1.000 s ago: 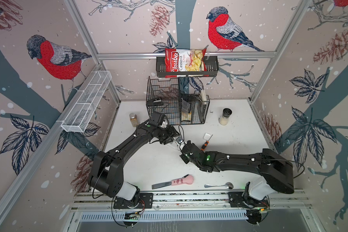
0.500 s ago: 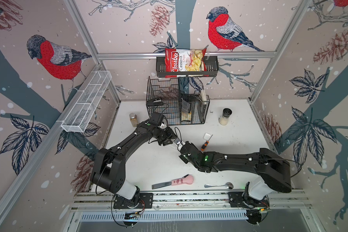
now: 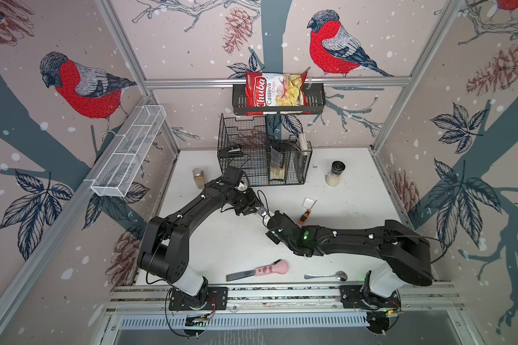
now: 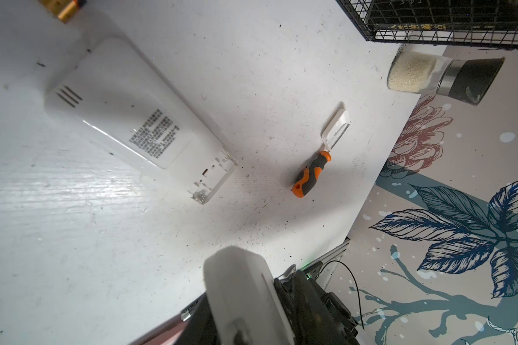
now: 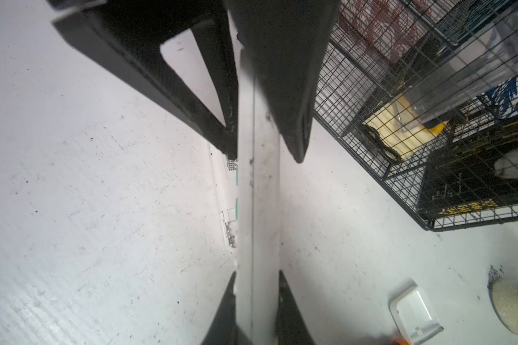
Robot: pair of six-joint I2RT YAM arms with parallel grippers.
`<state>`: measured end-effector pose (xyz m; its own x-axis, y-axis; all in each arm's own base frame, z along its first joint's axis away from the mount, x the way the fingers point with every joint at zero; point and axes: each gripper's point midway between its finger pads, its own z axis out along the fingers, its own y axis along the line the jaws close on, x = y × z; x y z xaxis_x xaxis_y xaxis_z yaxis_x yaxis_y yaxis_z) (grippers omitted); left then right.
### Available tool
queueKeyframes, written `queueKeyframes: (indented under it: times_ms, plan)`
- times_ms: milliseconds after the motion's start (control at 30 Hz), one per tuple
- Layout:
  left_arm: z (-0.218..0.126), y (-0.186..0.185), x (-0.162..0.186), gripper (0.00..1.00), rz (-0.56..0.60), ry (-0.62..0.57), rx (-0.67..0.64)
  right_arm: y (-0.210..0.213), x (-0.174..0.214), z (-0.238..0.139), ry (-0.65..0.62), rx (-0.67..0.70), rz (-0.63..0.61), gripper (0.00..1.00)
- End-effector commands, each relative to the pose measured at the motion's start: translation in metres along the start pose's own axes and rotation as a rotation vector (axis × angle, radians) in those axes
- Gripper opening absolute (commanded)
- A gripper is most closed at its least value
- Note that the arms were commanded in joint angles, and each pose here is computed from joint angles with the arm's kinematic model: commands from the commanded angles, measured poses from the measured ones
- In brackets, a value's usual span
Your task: Unload the batteries from the remote control
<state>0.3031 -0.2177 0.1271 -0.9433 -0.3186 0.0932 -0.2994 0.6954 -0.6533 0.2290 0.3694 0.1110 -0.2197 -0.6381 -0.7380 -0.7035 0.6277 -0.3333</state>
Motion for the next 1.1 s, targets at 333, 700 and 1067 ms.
queueKeyframes:
  times_ms: [333,700,1067]
  plan:
    - [-0.003,0.015,-0.009,0.18,-0.003,-0.024,-0.025,-0.009,-0.029,-0.003,-0.08,0.084,0.032,0.25]
    - [-0.01,0.019,-0.023,0.0,-0.036,-0.058,0.019,-0.009,-0.029,-0.008,-0.081,0.121,0.034,0.65]
    - [-0.032,-0.003,-0.053,0.0,0.002,-0.274,0.245,0.005,-0.033,-0.056,-0.089,-0.143,0.229,0.74]
